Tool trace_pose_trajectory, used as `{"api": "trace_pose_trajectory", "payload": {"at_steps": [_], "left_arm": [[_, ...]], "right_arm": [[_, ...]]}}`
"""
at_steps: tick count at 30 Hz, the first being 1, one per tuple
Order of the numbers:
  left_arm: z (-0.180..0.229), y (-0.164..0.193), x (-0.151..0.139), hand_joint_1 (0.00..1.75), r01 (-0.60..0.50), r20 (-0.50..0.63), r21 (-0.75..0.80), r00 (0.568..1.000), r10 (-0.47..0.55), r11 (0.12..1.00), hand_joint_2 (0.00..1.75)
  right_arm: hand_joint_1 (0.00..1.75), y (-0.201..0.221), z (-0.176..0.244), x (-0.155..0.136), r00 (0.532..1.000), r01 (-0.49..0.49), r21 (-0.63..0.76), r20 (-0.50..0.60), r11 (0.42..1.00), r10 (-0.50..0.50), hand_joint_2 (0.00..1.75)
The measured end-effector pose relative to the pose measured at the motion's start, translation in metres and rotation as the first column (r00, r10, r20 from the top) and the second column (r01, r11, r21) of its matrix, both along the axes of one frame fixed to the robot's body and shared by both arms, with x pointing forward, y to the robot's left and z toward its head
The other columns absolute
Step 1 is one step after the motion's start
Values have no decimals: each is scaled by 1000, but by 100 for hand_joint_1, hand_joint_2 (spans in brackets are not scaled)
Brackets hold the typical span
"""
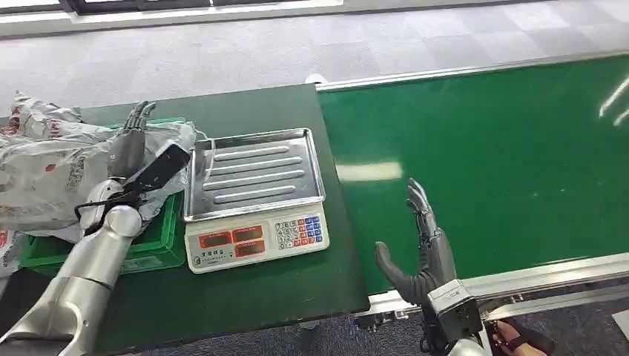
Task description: Moved the parcel from conveyor to table for the left to box.
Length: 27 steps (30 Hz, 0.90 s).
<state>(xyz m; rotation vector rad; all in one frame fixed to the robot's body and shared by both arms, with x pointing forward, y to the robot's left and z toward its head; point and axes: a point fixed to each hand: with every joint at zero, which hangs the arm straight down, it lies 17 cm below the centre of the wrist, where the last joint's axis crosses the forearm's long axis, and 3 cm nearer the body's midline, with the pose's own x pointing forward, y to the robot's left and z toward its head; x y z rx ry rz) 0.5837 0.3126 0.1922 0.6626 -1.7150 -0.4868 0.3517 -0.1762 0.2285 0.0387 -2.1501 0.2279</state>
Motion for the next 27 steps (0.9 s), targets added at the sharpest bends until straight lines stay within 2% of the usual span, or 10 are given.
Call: {"api": "trace_pose_trajectory", "payload": {"at_steps": [2, 4, 9, 10, 14, 17, 20, 22, 25, 27], "left_arm": [[17, -26, -17, 0, 95, 50, -201, 995, -87, 975, 0], [25, -42, -37, 0, 155, 103, -320, 986, -128, 935, 0], [93, -64, -117, 0, 279, 441, -410, 894, -79, 868, 0], [105, -66, -132, 0, 290, 484, -415, 873, -60, 862, 0], [134, -74, -170, 0, 383, 565, -482, 823, -55, 788, 0], [151, -70, -194, 0, 477, 625, -553, 779, -38, 683, 0], [155, -65, -216, 0, 533, 649, -610, 761, -16, 587, 0], [160, -68, -225, 0, 562, 668, -600, 743, -30, 570, 0], [159, -83, -231, 0, 610, 665, -588, 738, -112, 532, 0], [157, -89, -233, 0, 618, 662, -572, 736, -141, 539, 0]], "right_arm": [[0, 0, -3, -2, 1000, 5, -2, -6, 1000, -5, 175], [0, 0, -6, -3, 1000, 12, -7, -11, 1000, -12, 175], [0, -6, -9, -9, 999, 30, 23, -30, 999, -30, 175], [0, -6, -9, -12, 999, 24, 40, -35, 999, -23, 0], [0, -3, -6, -15, 999, -19, 79, -39, 997, 22, 0], [0, -4, 1, -16, 999, -41, 108, -27, 993, 44, 0], [0, -10, 7, -16, 999, -46, 130, -10, 990, 48, 0], [0, -14, 11, -15, 999, -42, 133, 2, 990, 42, 0], [0, -32, 29, -13, 999, -16, 161, 50, 987, 8, 0], [0, -44, 37, -15, 998, -6, 181, 68, 984, -6, 0]]}}
